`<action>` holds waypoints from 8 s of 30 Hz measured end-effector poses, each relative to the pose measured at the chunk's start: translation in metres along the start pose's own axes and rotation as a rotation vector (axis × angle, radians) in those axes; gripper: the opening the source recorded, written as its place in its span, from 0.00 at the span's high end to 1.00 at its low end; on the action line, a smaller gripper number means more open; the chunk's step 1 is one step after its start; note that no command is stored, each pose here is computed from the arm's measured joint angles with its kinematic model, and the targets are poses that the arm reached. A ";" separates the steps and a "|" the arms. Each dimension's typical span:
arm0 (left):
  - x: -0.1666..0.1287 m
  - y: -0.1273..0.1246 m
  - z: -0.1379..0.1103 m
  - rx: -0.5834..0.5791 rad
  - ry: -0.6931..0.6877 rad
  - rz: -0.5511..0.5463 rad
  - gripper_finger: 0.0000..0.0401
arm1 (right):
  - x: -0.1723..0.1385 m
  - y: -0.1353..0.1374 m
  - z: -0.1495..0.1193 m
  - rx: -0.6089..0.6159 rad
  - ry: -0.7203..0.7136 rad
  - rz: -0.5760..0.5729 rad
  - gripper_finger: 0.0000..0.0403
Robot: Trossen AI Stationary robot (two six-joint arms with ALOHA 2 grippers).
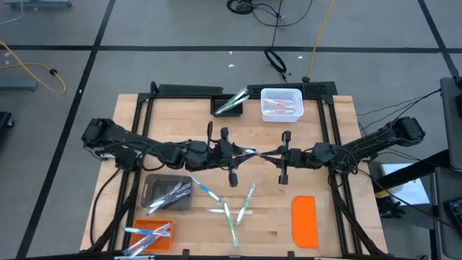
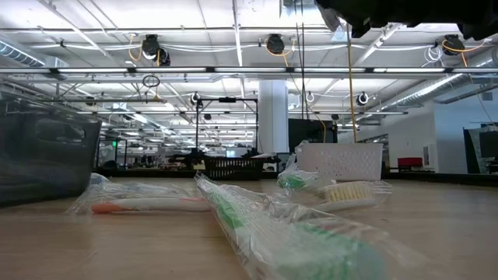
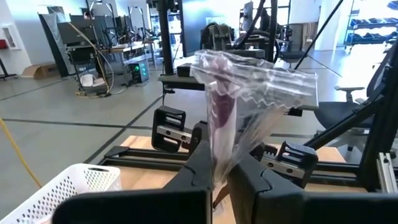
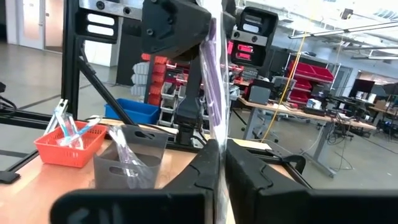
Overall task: Pick & Place Toothbrushes
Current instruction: Put the violet toothbrush into the transparent bin, then put the green toothbrush into the black bin
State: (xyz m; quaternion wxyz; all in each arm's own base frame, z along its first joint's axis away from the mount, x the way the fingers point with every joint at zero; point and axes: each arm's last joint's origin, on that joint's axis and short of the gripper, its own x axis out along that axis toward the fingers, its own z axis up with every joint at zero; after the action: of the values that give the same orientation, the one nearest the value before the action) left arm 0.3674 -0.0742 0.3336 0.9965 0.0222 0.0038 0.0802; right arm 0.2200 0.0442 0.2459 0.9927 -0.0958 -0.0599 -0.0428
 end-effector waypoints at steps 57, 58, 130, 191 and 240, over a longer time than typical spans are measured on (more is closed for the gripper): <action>-0.123 0.016 -0.020 -0.662 0.993 0.236 0.98 | 0.000 0.001 -0.007 -0.042 0.072 0.014 0.54; -0.124 0.017 -0.020 -0.682 1.018 0.229 0.98 | 0.000 0.001 -0.007 -0.043 0.072 0.014 0.54; -0.094 0.003 -0.140 -0.668 2.146 0.265 0.93 | -0.001 0.002 -0.010 -0.028 0.096 0.019 0.57; -0.041 -0.015 -0.050 -0.167 1.375 0.215 0.52 | 0.026 0.059 -0.109 -0.124 0.589 0.477 0.58; -0.026 -0.019 -0.046 -0.086 1.190 0.169 0.52 | 0.044 0.056 -0.100 -0.309 0.720 0.363 1.00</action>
State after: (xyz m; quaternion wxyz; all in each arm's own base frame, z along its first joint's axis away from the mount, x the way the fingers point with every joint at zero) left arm 0.3446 -0.0949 0.2873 0.8134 -0.0668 0.5558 0.1580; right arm 0.2798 0.0766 0.1432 0.9156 -0.2315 0.3151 0.0936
